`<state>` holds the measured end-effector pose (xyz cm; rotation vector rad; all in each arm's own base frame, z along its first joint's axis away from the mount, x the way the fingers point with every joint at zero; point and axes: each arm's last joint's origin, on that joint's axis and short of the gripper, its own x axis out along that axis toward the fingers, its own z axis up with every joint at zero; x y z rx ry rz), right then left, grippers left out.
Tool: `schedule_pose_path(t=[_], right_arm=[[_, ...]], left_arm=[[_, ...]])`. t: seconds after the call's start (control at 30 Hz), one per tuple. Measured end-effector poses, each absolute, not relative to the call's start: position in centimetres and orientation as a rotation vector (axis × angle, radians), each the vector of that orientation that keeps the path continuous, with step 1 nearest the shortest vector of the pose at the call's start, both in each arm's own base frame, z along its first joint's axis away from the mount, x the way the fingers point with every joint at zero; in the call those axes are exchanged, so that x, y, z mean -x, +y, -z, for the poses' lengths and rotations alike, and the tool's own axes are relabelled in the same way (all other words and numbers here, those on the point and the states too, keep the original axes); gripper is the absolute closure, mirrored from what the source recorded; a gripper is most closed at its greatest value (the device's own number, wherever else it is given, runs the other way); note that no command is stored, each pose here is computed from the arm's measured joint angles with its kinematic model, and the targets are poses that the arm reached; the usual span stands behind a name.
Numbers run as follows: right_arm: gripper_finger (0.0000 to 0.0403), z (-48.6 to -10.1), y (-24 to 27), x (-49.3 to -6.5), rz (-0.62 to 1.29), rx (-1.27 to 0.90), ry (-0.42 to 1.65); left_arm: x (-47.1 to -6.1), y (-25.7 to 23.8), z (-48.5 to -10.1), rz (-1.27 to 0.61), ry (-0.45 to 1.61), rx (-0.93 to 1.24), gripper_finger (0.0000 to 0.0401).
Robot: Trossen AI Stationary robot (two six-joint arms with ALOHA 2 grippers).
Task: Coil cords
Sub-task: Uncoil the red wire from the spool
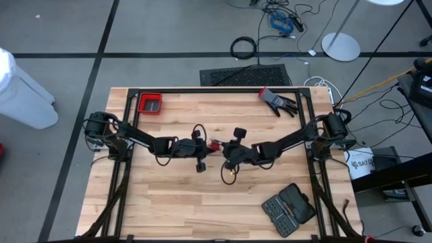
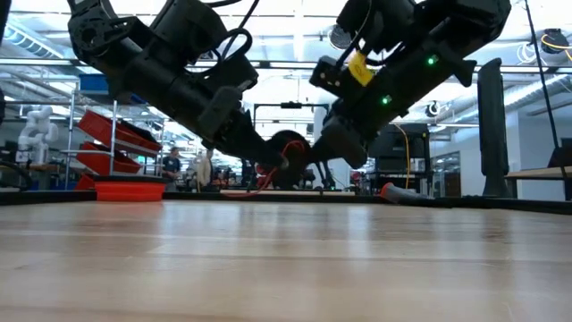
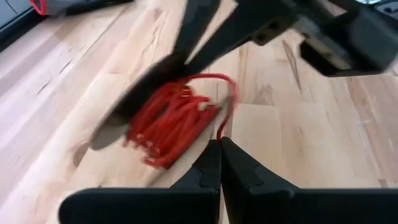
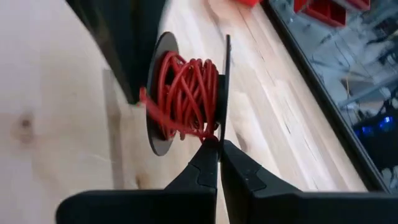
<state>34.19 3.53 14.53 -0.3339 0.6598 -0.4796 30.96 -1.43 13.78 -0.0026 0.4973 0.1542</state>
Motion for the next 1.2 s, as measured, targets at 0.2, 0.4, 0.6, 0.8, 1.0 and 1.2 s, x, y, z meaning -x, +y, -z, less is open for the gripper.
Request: schedule_pose_path(t=[0.2,0.4,0.6,0.8,1.0,1.2], right_arm=[[0.0403,-14.4,3.0,-34.2,0.502,0.301,0.666],[0.0402,-14.3,2.7,-34.3,0.418,0.254,0.680],[0.0391,-14.1,2.4,-34.3,0.371,0.220,0.705],[0.0388,-13.8,1.7,-34.2,0.324,0.149,0.738],[0.0388,-13.7,1.3,-34.1,0.294,0.120,0.760],[0.0383,-13.6,1.3,-34.1,0.286,0.100,0.766]], left_arm=[[-31.0,-1.5,-13.8,-0.141,0.498,0.007,0.0397],[-31.0,-1.5,-13.8,-0.137,0.500,0.008,0.0397],[-30.9,-1.5,-13.7,-0.138,0.506,0.008,0.0397],[-30.9,-1.5,-13.7,-0.143,0.505,0.028,0.0397],[-30.8,-1.5,-13.5,-0.145,0.530,0.029,0.0397],[-30.8,-1.5,-13.5,-0.145,0.530,0.029,0.0397]])
